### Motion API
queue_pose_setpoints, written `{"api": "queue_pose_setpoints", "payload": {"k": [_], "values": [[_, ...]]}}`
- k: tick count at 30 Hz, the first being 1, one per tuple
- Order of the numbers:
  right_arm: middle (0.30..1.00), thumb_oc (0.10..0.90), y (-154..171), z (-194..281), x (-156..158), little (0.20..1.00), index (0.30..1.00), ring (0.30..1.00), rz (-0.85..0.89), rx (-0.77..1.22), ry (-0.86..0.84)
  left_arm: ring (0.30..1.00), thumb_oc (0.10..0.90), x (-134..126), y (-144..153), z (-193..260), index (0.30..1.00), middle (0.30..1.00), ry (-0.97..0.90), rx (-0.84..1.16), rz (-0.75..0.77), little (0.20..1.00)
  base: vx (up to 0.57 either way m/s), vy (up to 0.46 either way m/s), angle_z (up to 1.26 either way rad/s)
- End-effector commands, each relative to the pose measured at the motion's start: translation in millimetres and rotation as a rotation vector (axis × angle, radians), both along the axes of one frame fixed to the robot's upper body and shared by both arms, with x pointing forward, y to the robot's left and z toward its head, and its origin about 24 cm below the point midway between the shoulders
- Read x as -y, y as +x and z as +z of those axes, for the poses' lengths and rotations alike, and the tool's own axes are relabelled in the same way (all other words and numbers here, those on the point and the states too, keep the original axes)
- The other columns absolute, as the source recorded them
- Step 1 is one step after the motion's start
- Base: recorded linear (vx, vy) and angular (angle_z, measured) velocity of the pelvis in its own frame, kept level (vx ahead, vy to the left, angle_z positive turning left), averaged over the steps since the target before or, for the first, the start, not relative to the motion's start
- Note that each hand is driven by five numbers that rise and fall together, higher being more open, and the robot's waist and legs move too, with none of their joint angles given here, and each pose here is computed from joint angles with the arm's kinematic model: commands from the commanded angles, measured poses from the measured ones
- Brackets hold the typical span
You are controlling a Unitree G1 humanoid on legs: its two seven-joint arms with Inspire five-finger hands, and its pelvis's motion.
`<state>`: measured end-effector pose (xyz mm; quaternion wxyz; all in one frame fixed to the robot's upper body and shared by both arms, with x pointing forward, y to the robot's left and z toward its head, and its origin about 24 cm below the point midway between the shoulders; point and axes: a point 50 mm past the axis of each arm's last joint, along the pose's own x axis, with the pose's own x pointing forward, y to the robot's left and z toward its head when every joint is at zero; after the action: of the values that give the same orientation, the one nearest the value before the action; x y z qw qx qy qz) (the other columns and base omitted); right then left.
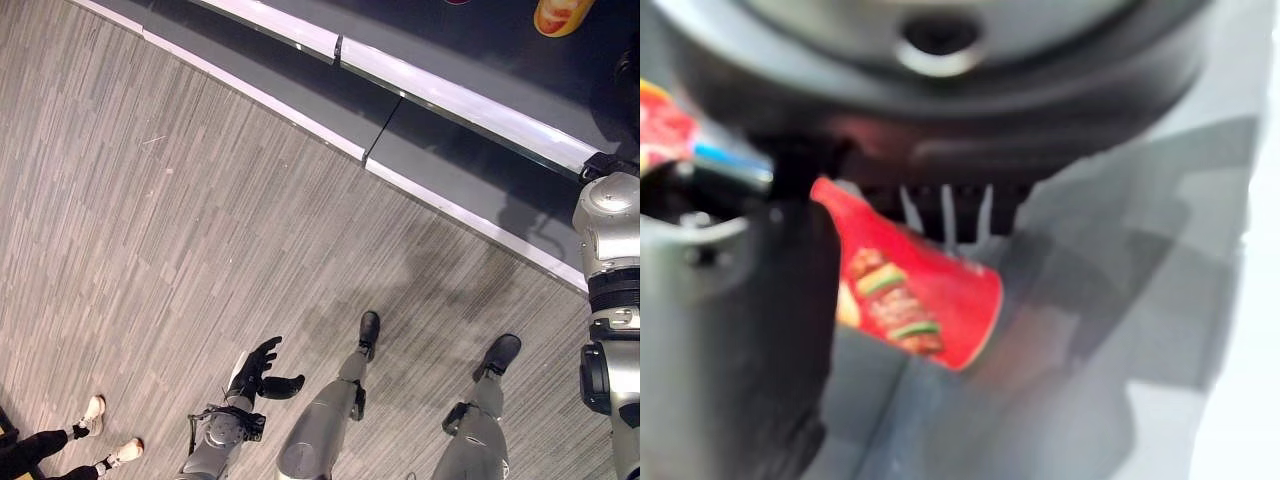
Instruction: Put the goods on the table back onto the shelves and tidy them up.
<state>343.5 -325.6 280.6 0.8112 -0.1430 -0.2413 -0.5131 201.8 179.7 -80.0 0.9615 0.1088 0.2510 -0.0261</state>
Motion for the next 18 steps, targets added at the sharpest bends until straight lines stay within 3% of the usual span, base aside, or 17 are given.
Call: {"api": "queue_pose_setpoints", "payload": {"k": [1,11,18], "values": [[0.9,0.8,-6.2,24.1,-9.7,0.9,0.9,0.9,0.033,0.097,-0.153,0.9,0.8,-38.3,-9.6,-0.8,0.9,0.9,0.114,-0.032,0.05,0.9,0.0,0.0,0.0],[0.9,0.8,-12.2,24.6,-4.9,0.9,0.9,0.9,-0.036,0.13,-0.142,0.9,0.8,-36.2,-9.9,-1.8,0.9,0.9,0.11,-0.031,0.061,0.9,0.0,0.0,0.0],[0.9,0.8,-24.3,14.1,-15.7,0.9,0.9,0.9,-0.084,0.133,-0.263,0.9,0.8,-38.1,-10.5,-4.0,0.9,0.9,0.118,-0.046,0.077,0.9,0.0,0.0,-0.01]]}}
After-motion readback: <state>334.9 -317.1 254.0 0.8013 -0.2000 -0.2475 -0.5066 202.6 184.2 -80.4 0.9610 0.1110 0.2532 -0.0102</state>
